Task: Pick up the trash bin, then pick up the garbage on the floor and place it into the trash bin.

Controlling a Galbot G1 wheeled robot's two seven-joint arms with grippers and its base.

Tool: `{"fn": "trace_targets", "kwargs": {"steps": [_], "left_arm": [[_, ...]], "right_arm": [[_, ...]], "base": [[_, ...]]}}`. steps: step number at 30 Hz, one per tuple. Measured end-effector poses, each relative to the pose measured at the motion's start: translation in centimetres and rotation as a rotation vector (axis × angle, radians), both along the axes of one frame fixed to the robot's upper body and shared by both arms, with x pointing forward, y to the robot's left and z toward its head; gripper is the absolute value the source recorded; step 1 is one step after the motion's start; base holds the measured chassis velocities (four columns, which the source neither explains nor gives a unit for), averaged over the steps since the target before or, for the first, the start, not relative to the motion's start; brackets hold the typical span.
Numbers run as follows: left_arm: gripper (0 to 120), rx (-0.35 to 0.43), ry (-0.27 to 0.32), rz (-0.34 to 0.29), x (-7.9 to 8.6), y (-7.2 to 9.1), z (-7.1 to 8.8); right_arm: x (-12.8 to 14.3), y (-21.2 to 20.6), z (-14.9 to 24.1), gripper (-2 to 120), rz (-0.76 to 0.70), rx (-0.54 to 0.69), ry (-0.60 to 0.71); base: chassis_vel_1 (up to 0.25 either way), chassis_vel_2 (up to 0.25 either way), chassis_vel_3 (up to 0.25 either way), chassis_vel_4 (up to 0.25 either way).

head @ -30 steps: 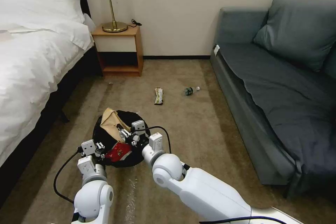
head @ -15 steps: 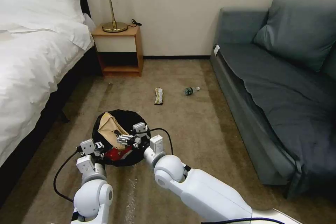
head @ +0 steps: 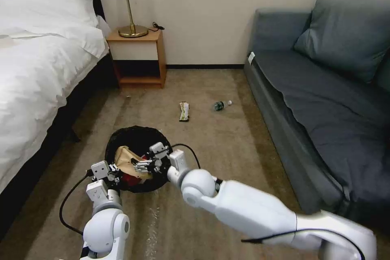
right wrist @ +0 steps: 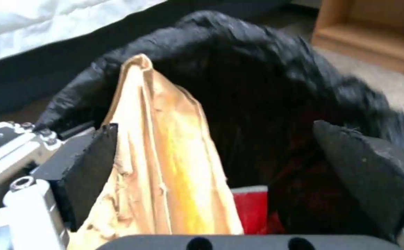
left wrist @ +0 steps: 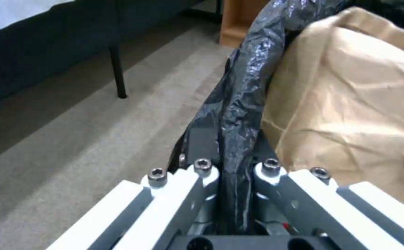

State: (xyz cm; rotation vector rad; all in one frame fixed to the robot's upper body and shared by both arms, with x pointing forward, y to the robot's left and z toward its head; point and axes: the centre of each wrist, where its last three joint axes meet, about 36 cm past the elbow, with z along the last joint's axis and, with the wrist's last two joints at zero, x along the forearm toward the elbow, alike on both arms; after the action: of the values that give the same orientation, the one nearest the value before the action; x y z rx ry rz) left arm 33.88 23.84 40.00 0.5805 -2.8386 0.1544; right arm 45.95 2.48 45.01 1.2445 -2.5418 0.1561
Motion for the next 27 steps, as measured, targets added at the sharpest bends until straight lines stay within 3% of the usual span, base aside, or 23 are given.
{"fn": "trace_targets", "kwargs": {"steps": [14, 21, 27], "left_arm": [[4, -0.008, 0.003, 0.022, 0.0, 1.1, -0.3], [4, -0.027, -0.001, 0.005, -0.1, 0.5, 0.0], [4, -0.035, -0.002, -0.010, -0.2, -0.2, 0.2]], "right_arm": [[1.2, 0.7, 3.1, 100, 0.172, -0.172, 0.018], [3.1, 0.6, 2.9, 100, 0.196, -0.236, 0.007], [6.2, 0.1, 5.0, 100, 0.301, -0.306, -0.048]], "base": [[0.000, 0.000, 0.000, 0.000], [0.000, 0.000, 0.000, 0.000], [0.000, 0.000, 0.000, 0.000]]}}
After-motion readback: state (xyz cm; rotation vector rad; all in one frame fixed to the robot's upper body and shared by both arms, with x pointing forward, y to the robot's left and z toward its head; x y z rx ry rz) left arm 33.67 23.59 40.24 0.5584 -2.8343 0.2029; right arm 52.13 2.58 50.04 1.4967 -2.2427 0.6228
